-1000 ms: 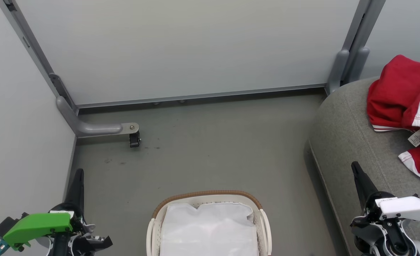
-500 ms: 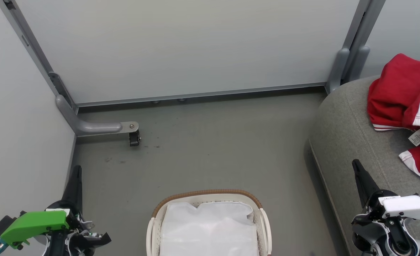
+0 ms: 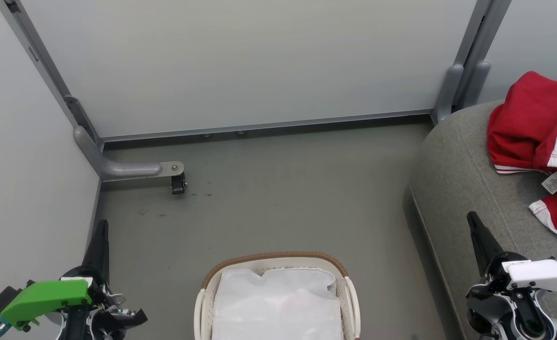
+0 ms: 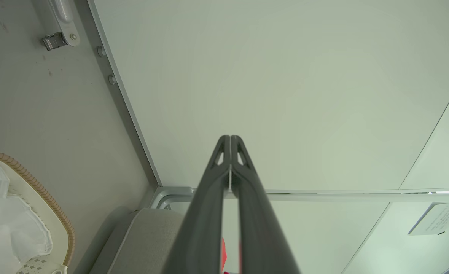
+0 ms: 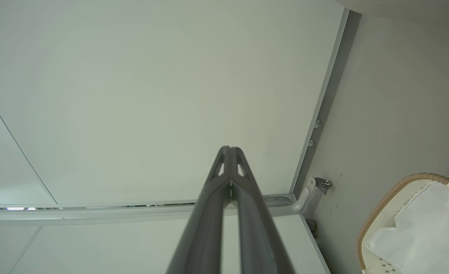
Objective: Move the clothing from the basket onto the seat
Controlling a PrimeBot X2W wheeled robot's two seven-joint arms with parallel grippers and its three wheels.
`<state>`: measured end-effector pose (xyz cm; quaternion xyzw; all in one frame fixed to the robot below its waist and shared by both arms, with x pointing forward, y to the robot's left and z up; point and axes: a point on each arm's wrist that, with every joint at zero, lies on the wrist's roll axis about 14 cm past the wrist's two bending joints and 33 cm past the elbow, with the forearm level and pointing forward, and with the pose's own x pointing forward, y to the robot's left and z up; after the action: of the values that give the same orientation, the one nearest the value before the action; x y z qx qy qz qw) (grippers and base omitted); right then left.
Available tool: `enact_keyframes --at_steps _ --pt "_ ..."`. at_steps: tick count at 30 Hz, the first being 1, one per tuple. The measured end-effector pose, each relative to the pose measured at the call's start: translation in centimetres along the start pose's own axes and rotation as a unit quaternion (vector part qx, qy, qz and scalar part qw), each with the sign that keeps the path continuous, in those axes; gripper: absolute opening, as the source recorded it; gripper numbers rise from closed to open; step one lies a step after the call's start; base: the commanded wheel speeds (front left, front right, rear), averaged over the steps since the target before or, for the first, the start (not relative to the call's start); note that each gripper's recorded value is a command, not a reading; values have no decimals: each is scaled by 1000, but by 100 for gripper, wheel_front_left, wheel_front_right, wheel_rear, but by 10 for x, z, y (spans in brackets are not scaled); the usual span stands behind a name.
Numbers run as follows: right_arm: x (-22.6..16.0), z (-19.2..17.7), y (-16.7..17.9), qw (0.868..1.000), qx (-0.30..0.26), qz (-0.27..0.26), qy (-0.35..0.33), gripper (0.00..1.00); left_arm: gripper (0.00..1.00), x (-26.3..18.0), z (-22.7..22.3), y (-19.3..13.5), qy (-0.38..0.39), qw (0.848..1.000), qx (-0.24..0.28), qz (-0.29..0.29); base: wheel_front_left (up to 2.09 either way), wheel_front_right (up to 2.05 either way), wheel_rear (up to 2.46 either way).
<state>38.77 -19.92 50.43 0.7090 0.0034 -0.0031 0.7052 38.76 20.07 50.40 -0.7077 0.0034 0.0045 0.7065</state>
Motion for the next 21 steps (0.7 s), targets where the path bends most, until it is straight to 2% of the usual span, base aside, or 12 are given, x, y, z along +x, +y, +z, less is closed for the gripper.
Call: enact_keyframes --at_steps 21 --pt "0 0 0 1000 0 0 0 0 0 0 0 0 0 1000 0 0 0 0 0"
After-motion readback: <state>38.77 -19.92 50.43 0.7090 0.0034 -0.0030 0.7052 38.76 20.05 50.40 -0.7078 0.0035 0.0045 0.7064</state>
